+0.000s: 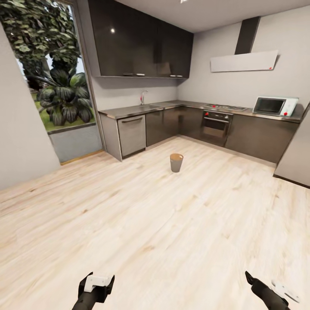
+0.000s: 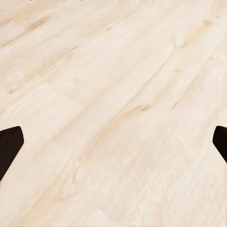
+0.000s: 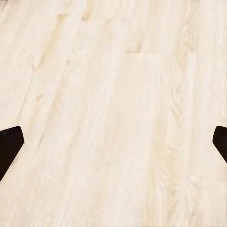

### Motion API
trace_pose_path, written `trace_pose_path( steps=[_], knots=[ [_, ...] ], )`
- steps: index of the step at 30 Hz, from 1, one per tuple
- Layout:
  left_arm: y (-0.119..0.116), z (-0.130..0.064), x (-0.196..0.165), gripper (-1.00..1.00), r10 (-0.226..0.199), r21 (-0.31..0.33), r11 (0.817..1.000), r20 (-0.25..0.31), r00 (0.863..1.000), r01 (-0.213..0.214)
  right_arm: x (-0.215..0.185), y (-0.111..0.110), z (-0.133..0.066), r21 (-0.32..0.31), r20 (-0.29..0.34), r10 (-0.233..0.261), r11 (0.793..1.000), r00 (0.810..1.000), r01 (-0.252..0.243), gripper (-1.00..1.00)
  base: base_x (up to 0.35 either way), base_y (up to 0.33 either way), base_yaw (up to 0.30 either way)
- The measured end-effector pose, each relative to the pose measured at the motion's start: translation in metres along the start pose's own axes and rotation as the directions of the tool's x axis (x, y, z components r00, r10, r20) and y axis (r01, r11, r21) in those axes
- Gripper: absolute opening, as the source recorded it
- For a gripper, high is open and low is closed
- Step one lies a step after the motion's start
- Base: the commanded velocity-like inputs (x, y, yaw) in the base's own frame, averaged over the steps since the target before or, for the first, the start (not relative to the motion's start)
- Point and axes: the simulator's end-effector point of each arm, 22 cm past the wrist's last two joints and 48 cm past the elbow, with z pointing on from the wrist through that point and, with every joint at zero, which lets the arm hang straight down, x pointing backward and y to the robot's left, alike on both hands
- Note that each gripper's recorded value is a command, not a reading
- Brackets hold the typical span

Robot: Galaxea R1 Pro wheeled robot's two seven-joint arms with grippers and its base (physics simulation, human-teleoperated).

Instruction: Put the three can of soda from the living room inside the tash can in the kitchen.

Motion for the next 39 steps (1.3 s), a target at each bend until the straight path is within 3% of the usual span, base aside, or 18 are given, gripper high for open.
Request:
trace_pose_path(
  steps=[27, 39],
  knots=[
    [0.0012, 0.0001, -0.0032, 1.00, -0.001, -0.003, 1.000, 0.007, 1.000, 0.001, -0.0010, 0.0010, 0.0000, -0.003, 0.003, -0.001, 1.000, 1.000, 0.001, 1.00, 0.319, 0.059, 0.000],
    [0.0024, 0.0000, -0.0039, 1.00, -0.003, -0.005, 1.000, 0.009, 1.000, 0.003, -0.0005, 0.0010, 0.0001, -0.003, 0.001, 0.000, 1.000, 1.000, 0.000, 1.00, 0.073, 0.002, -0.100]
  ],
)
